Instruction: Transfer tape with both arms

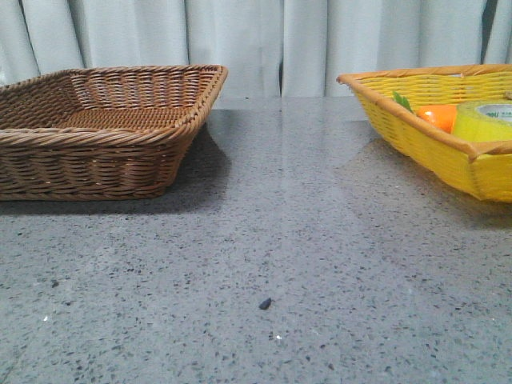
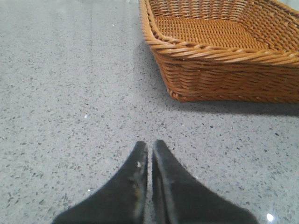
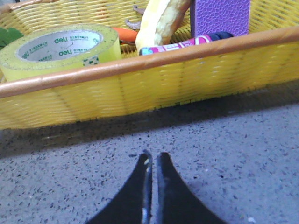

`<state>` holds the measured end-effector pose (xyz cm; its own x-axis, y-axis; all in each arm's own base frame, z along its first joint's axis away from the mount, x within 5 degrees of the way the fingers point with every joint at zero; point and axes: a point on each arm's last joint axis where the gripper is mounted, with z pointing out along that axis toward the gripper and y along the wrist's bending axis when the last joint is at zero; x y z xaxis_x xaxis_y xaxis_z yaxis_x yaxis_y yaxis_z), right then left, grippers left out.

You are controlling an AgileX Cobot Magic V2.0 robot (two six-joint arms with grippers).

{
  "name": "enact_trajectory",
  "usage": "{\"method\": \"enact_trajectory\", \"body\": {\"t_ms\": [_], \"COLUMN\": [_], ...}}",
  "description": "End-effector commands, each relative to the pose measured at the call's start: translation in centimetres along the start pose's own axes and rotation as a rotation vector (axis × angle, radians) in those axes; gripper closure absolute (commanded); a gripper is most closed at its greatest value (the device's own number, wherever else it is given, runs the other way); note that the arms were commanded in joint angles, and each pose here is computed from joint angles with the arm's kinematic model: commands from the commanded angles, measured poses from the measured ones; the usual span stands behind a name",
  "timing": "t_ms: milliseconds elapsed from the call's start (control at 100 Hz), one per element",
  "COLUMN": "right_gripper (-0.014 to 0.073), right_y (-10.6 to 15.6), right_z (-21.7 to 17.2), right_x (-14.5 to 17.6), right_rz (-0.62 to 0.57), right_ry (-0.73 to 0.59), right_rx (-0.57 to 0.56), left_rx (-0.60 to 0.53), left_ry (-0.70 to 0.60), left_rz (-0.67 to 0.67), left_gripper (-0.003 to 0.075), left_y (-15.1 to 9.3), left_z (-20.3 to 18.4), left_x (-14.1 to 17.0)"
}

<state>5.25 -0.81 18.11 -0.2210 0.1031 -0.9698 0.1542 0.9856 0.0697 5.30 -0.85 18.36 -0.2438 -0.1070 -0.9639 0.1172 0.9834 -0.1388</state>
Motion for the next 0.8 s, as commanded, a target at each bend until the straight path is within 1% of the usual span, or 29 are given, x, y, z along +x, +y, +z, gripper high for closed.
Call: {"method": "enact_trajectory", "body": {"t_ms": [0, 120, 270, 360, 450, 550, 720, 790], "right_gripper": [0.0669, 0.0669, 0.0669, 0.0669, 0.0669, 0.0669, 0.0669, 0.0669], "right_y": [-0.1, 0.0, 0.1, 0.1, 0.1, 0.1, 0.3, 0.3], "right_z": [0.1, 0.1, 0.1, 0.1, 0.1, 0.0, -0.2, -0.3], "right_x": [0.4, 0.2, -0.4, -0.5, -0.5, -0.9, -1.8, -2.2], "right_rz": [-0.007, -0.007, -0.006, -0.006, -0.006, -0.006, 0.006, 0.006], "right_ry": [-0.019, -0.043, -0.111, -0.117, -0.123, -0.159, -0.27, -0.313], "right_rx": [0.003, 0.0, -0.01, -0.011, -0.012, -0.017, -0.035, -0.041], "left_rx": [0.017, 0.024, 0.032, 0.036, 0.037, 0.038, 0.039, 0.044], "left_ry": [-0.125, -0.193, -0.262, -0.299, -0.314, -0.319, -0.325, -0.338], "left_rz": [-0.015, -0.015, -0.015, -0.015, -0.015, -0.015, -0.015, -0.036], "left_gripper": [0.0741, 0.0741, 0.0741, 0.0741, 0.0741, 0.0741, 0.0741, 0.0741], "left_y": [-0.1, -0.1, -0.2, -0.2, -0.3, -0.3, -0.3, -0.3], "left_z": [-0.2, -0.3, -0.4, -0.5, -0.5, -0.6, -0.6, -0.6], "left_x": [-0.8, -1.4, -2.0, -2.3, -2.4, -2.5, -2.6, -2.7]}}
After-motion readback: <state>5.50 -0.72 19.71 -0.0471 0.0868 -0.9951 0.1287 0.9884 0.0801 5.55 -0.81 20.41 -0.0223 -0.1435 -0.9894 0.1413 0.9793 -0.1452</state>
